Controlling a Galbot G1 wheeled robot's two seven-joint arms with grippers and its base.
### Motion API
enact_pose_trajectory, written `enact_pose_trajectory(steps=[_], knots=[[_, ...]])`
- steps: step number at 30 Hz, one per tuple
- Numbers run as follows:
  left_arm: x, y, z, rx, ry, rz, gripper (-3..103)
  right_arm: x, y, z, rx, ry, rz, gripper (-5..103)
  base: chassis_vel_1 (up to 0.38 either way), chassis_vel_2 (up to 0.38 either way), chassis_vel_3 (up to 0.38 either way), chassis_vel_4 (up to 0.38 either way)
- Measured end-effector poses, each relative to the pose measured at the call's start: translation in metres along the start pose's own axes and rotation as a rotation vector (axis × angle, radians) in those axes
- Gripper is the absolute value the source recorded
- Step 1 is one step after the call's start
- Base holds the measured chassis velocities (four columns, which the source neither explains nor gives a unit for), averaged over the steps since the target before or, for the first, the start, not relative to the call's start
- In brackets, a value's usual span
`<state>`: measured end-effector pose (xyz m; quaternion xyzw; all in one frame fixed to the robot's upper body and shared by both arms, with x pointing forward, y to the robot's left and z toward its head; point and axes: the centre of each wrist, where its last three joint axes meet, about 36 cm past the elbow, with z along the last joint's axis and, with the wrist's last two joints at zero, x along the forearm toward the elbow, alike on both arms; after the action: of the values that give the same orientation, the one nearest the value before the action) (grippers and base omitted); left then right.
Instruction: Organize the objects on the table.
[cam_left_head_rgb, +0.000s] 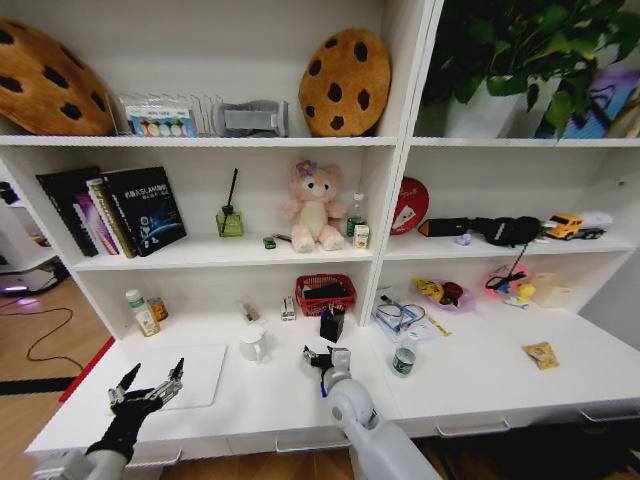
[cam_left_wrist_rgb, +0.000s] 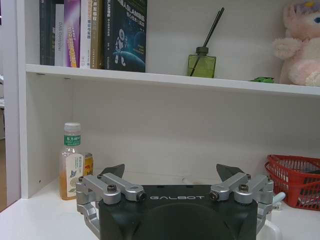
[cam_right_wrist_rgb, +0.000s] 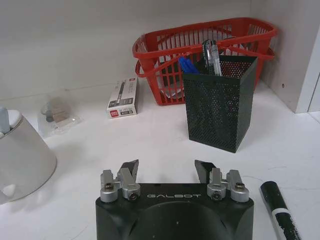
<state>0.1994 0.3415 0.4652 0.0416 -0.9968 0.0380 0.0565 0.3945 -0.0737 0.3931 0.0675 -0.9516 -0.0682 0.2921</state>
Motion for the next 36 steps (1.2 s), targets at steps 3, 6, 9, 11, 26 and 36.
enact_pose_trajectory(steps=[3, 6, 9, 11, 26, 36], knots=[[0.0, 0.0, 0.0, 0.0, 0.0, 0.0, 100, 0.001, 0.002, 0.003, 0.003, 0.011, 0.01, 61, 0.0, 0.0, 0.0, 0.0], [0.0, 0.0, 0.0, 0.0, 0.0, 0.0, 100, 0.001, 0.002, 0.006, 0.004, 0.018, 0.019, 57, 0.0, 0.0, 0.0, 0.0], [0.0, 0.0, 0.0, 0.0, 0.0, 0.0, 100, 0.003, 0.001, 0.01, 0.005, 0.028, 0.024, 57, 0.0, 0.0, 0.0, 0.0], [0.0, 0.0, 0.0, 0.0, 0.0, 0.0, 100, 0.004, 0.0, 0.012, 0.002, 0.036, 0.026, 57, 0.0, 0.0, 0.0, 0.0], [0.0, 0.0, 0.0, 0.0, 0.0, 0.0, 100, 0.001, -0.001, 0.023, -0.004, 0.06, 0.049, 22, 0.0, 0.0, 0.0, 0.0], [0.0, 0.0, 0.0, 0.0, 0.0, 0.0, 100, 0.006, -0.002, 0.023, -0.014, 0.039, 0.04, 13, 0.0, 0.0, 0.0, 0.0]])
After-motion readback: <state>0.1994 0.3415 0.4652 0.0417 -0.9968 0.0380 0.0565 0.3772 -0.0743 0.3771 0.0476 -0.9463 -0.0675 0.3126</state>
